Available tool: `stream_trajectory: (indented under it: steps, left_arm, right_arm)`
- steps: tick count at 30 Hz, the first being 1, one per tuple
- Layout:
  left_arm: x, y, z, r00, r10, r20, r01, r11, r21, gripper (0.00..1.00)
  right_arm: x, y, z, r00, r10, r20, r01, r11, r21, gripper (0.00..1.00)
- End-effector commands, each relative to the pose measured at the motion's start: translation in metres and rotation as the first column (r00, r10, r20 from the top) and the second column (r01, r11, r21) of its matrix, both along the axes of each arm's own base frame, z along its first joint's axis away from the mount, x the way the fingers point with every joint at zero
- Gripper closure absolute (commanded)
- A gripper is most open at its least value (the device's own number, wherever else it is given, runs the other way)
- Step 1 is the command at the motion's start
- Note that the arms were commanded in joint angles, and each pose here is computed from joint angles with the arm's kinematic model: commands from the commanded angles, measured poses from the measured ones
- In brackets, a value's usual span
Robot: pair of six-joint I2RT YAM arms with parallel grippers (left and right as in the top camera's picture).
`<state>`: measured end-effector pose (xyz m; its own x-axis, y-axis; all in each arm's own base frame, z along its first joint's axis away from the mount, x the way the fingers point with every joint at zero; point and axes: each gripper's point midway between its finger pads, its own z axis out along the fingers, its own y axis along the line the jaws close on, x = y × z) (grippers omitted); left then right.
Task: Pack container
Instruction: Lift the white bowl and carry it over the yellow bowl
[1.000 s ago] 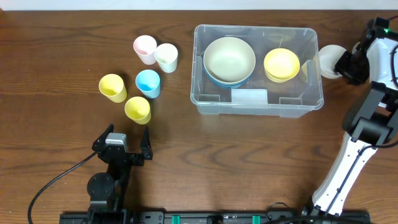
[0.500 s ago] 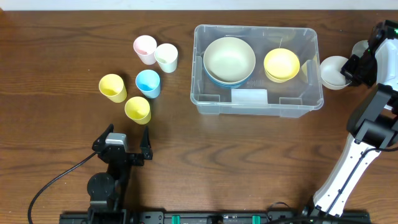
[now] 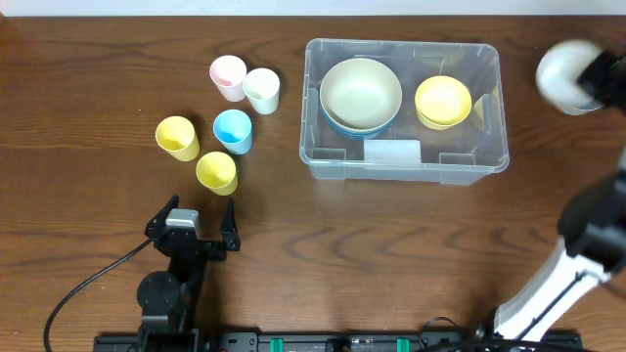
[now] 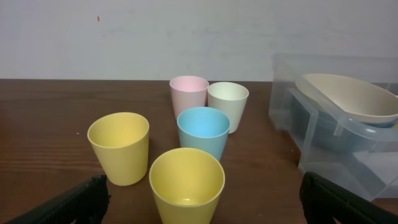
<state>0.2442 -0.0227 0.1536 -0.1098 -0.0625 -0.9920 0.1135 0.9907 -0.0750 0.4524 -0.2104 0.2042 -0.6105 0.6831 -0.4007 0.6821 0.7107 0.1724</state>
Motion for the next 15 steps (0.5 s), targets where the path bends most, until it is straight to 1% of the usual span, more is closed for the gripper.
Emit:
stream_trajectory:
  steps: [1, 4, 7, 11, 15]
  left_arm:
    - [-0.001, -0.002, -0.016, 0.999, -0.016, -0.051, 0.016, 1.000, 0.011, 0.02]
    - [-0.001, -0.002, -0.016, 0.999, -0.016, -0.051, 0.016, 1.000, 0.011, 0.02]
    - [-0.001, -0.002, -0.016, 0.999, -0.016, -0.051, 0.016, 1.000, 0.011, 0.02]
    - [-0.001, -0.002, -0.016, 0.999, -0.016, -0.051, 0.016, 1.000, 0.011, 0.02]
    - [-0.001, -0.002, -0.016, 0.999, -0.016, -0.051, 0.016, 1.000, 0.011, 0.02]
  right_arm:
    - [0.000, 0.047, 0.089, 0.968, 0.086, 0.235, -0.097, 0.995, 0.037, 0.99]
    - [0.000, 0.091, 0.119, 0.936, 0.180, 0.304, -0.198, 0.980, 0.030, 0.99]
    - [0.006, 0.136, 0.125, 0.902, 0.305, 0.306, -0.320, 0.948, -0.004, 0.99]
    - [0.019, 0.183, 0.102, 0.888, 0.396, 0.235, -0.403, 0.915, -0.019, 0.99]
    - [0.030, 0.217, 0.062, 0.881, 0.455, 0.129, -0.458, 0.889, -0.014, 0.99]
